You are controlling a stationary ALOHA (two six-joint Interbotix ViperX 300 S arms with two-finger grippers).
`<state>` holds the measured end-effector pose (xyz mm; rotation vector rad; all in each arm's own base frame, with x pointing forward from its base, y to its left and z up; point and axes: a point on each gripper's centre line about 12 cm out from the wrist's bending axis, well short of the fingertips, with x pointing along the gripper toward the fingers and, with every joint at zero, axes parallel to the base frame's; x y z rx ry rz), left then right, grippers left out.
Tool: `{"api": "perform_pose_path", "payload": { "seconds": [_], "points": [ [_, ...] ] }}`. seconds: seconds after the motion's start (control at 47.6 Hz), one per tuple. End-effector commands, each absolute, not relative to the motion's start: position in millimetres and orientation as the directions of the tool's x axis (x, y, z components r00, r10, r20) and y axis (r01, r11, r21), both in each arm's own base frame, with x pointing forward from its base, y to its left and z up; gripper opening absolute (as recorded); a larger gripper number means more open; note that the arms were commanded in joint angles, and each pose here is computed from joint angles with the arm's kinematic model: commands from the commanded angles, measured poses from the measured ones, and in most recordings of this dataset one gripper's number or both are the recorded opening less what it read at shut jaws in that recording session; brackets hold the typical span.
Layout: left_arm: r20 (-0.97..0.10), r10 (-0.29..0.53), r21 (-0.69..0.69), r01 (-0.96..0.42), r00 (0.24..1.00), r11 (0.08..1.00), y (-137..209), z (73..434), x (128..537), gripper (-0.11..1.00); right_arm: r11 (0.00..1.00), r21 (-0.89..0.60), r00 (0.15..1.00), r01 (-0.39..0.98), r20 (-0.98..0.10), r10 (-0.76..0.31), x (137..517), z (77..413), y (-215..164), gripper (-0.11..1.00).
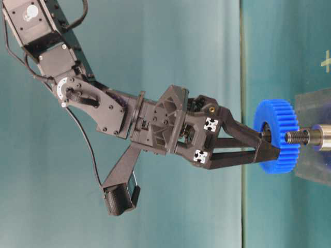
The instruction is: Fit the large gear onto the shaft.
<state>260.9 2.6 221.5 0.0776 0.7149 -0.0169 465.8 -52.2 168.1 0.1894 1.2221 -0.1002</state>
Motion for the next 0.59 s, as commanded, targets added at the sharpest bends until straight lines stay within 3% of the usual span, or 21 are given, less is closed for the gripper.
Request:
{"api": "perform_pose_path", "payload": {
  "seconds": [0.0, 0.42, 0.567],
  "points": [
    [-0.634, 0.011, 0.068, 0.042, 0.773, 0.997, 2, 229, 264, 0.0, 0.982, 0.09, 0.38, 0.167, -0.925, 0.02, 468, 189, -49, 0.71],
    [-0.636, 0.011, 0.068, 0.042, 0.772, 0.997, 2, 228, 263, 0.0, 0.985, 0.04, 0.454, 0.168, -0.89, -0.041, 436, 275, -58, 0.71],
    [-0.636, 0.01, 0.068, 0.044, 0.772, 0.997, 2, 228, 263, 0.0, 0.986, 0.034, 0.452, 0.163, -0.891, -0.044, 406, 283, -54, 0.71]
  ]
}}
